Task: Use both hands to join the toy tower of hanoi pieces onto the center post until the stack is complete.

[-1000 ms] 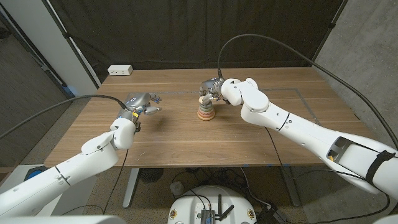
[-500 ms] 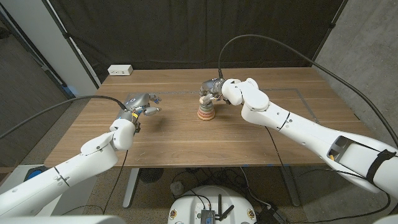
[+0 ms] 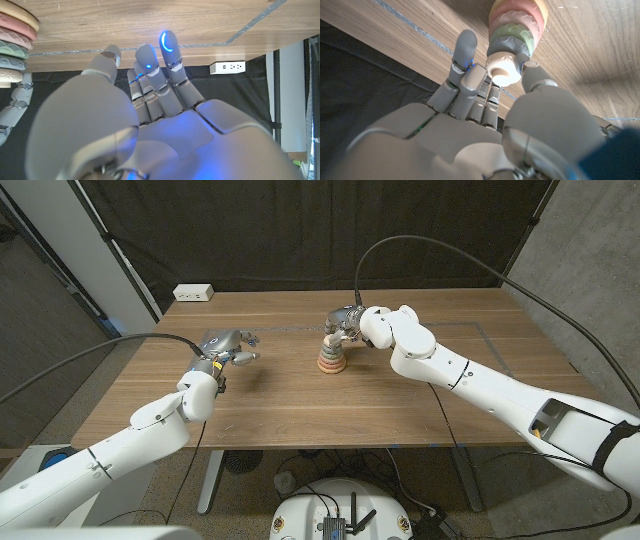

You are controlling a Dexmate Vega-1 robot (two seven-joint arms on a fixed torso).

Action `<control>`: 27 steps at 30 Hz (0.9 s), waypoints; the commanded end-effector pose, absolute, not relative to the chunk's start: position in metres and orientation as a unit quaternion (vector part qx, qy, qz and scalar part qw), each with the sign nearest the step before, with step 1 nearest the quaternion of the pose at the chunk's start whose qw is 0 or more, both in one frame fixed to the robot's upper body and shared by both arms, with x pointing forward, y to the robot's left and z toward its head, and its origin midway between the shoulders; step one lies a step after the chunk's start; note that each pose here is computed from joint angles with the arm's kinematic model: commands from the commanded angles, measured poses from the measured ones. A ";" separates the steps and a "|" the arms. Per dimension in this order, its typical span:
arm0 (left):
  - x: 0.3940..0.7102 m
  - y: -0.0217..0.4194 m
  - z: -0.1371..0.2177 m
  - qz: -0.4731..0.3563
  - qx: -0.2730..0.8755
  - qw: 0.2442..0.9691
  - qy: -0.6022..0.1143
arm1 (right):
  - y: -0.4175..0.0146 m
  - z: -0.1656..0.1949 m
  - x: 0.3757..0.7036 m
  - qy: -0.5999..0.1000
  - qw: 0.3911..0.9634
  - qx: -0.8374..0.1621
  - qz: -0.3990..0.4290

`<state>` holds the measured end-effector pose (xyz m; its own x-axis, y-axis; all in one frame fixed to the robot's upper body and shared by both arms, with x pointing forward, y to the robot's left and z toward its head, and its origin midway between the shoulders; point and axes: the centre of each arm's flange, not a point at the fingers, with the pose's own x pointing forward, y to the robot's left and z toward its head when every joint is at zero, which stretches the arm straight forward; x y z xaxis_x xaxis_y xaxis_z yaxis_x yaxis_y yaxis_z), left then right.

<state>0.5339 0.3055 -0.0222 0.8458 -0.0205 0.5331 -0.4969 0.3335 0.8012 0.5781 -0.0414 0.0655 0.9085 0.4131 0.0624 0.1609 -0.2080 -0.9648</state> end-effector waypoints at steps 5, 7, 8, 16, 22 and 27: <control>0.533 0.306 -0.027 0.151 0.554 0.786 -0.229 | -0.039 0.059 0.579 -0.181 0.598 -0.773 0.112; 0.533 0.306 -0.027 0.151 0.554 0.786 -0.229 | -0.039 0.058 0.579 -0.180 0.598 -0.773 0.113; 0.533 0.306 -0.027 0.150 0.554 0.786 -0.229 | -0.039 0.057 0.579 -0.180 0.598 -0.773 0.113; 0.532 0.307 -0.027 0.152 0.555 0.785 -0.230 | -0.037 0.055 0.579 -0.180 0.598 -0.773 0.112; 0.532 0.307 -0.027 0.150 0.555 0.785 -0.230 | -0.038 0.055 0.578 -0.182 0.595 -0.777 0.101; 0.533 0.307 -0.027 0.150 0.555 0.785 -0.231 | -0.040 0.056 0.577 -0.180 0.591 -0.781 0.093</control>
